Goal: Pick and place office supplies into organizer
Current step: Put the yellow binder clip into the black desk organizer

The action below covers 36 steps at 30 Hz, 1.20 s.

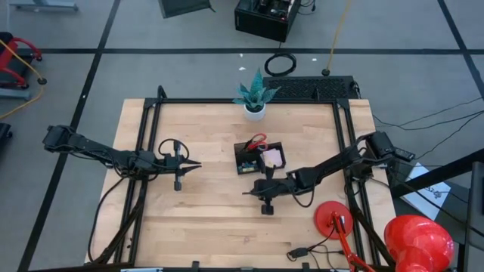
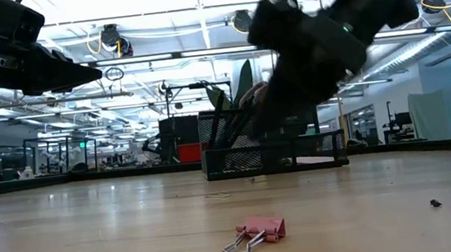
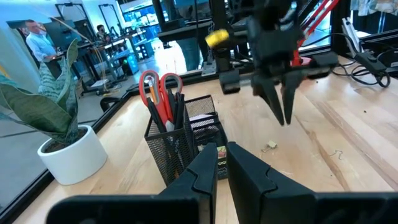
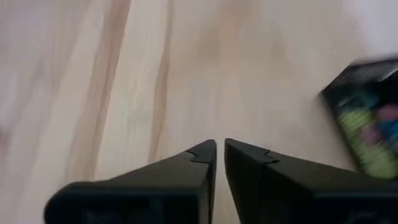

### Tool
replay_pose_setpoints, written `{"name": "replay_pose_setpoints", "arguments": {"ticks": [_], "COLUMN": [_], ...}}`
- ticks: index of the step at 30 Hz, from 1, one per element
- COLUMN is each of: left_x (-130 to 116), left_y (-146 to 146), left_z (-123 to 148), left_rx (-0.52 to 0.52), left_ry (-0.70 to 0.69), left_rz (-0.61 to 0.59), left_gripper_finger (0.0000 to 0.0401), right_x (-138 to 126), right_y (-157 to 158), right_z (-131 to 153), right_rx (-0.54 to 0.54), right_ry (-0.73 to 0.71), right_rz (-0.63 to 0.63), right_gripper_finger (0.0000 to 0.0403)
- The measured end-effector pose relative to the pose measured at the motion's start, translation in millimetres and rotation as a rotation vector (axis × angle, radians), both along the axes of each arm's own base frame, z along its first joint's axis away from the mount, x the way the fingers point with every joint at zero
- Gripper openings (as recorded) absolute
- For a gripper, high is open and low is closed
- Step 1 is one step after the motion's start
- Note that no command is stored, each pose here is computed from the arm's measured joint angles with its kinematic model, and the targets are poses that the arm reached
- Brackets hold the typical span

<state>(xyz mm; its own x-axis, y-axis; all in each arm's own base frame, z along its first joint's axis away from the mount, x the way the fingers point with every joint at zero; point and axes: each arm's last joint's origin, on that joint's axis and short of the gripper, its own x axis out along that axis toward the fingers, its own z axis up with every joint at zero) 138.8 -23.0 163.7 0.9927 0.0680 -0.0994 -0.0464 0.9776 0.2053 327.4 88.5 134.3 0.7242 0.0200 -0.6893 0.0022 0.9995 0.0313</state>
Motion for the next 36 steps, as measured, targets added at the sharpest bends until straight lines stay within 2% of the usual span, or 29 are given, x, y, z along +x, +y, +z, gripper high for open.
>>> {"name": "replay_pose_setpoints", "arguments": {"ticks": [3,6,10,14,20,26,36], "left_x": [0.0,0.0,0.0,0.0,0.0,0.0,0.0], "left_y": [0.0,0.0,0.0,0.0,0.0,0.0,0.0], "left_z": [0.0,0.0,0.0,-0.1,0.0,0.0,-0.2], "left_rx": [0.000,-0.001,-0.004,-0.005,-0.006,-0.007,-0.001], "left_ry": [0.000,0.000,0.000,0.000,0.000,-0.001,0.002], "left_rz": [0.000,0.000,0.000,0.000,0.000,0.000,0.000], "left_gripper_finger": [0.0042,0.0042,0.0042,0.0042,0.0042,0.0042,0.0042], "right_x": [1.8,2.5,-3.7,-10.1,-5.5,2.3,12.7], "right_y": [0.6,1.8,11.0,24.2,28.9,23.5,15.3], "right_z": [11.4,14.8,9.0,0.5,-17.8,-38.0,-44.8], "right_rx": [0.036,0.046,0.051,0.055,0.104,0.101,0.102], "right_ry": [-0.075,-0.122,-0.129,-0.157,-0.173,-0.112,-0.024], "right_rz": [-0.062,-0.176,-0.352,-0.487,-0.536,-0.559,-0.565], "right_gripper_finger": [0.0046,0.0079,0.0126,0.0150,0.0153,0.0153,0.0153]}}
